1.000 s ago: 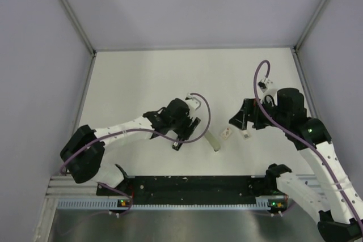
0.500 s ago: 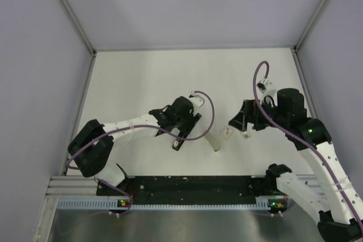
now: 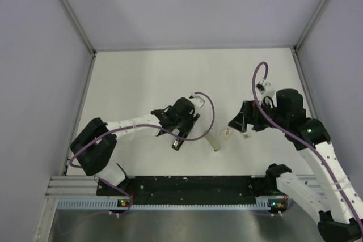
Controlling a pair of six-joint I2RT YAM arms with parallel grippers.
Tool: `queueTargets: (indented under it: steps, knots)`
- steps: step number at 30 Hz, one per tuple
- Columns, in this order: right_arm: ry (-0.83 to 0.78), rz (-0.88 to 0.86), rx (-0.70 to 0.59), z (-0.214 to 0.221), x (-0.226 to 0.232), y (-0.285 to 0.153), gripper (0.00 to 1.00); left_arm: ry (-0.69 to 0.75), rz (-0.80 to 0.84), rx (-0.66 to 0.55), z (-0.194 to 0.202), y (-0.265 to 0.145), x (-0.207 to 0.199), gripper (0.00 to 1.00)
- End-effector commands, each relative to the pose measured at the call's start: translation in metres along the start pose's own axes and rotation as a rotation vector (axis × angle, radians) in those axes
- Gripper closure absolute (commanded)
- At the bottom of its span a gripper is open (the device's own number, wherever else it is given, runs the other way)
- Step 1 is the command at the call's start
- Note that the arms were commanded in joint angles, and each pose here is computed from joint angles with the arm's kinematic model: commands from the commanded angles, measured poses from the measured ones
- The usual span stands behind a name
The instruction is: Unload the staples from the stapler
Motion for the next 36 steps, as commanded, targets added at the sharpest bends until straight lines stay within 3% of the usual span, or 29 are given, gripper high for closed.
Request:
queueTargets:
  steps: [1, 5, 8, 17, 28, 36]
  knots:
    - [-0.006, -0.016, 0.01, 0.004, 0.001, 0.001, 0.01, -0.002, -0.05, -0.036, -0.012, -0.001, 0.006, 0.55]
    - [0.001, -0.009, 0.011, 0.004, -0.001, 0.004, 0.01, -0.002, -0.104, -0.011, -0.008, 0.0, 0.013, 0.72]
    - [0.007, -0.002, 0.019, 0.005, -0.003, 0.007, 0.02, 0.006, -0.119, -0.007, -0.006, 0.0, 0.013, 1.0]
    - [0.006, 0.014, 0.031, 0.006, -0.012, 0.02, 0.03, 0.048, -0.049, -0.064, -0.025, -0.022, 0.002, 1.0]
    - [-0.082, -0.126, -0.019, -0.006, 0.016, 0.016, 0.05, 0.134, 0.253, -0.221, -0.067, -0.087, -0.035, 1.0]
    - [-0.142, -0.162, -0.011, -0.006, 0.025, 0.019, 0.06, 0.232, 0.341, -0.249, -0.064, -0.119, -0.041, 1.0]
Point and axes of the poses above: each gripper's point midway between its finger pads, its own y axis out along the fingers, its own x axis along the line the jaws close on, z = x × y, the point moved 2 cm from there along -y, back along the fingers, and after that the axes turned 3 degrees about y, right-handed, at the moved point
